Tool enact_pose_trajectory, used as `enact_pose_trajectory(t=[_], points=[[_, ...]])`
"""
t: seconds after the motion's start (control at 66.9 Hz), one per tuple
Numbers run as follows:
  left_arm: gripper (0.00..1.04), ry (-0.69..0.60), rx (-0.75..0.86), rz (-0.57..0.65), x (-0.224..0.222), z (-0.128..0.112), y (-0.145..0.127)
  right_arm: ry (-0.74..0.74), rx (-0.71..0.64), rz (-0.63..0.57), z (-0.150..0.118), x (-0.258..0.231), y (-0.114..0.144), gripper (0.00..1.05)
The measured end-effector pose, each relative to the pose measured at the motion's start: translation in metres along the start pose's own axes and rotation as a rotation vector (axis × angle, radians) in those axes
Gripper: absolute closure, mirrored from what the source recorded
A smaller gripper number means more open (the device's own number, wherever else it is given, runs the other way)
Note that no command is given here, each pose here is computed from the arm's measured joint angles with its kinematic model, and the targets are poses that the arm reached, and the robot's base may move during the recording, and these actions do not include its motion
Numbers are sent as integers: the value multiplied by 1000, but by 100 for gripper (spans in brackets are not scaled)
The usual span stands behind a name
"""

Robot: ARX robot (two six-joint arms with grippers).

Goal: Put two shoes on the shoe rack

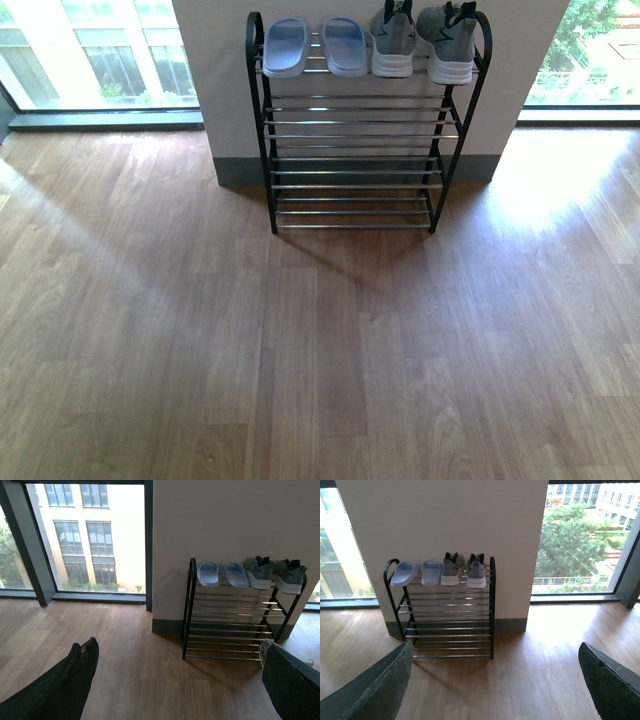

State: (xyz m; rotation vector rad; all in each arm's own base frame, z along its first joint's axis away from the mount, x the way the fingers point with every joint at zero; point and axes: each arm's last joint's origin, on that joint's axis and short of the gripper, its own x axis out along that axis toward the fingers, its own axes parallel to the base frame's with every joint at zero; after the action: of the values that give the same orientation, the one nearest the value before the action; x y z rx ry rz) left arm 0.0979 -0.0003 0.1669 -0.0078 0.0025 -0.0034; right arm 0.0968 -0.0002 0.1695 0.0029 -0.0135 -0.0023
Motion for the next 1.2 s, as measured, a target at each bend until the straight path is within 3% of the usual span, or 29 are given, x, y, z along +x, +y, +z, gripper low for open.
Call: enact_pose_trajectory(t=[1.196], points=[[9, 0, 0, 0, 0, 0, 0, -1, 0, 0, 0, 0, 0, 9]])
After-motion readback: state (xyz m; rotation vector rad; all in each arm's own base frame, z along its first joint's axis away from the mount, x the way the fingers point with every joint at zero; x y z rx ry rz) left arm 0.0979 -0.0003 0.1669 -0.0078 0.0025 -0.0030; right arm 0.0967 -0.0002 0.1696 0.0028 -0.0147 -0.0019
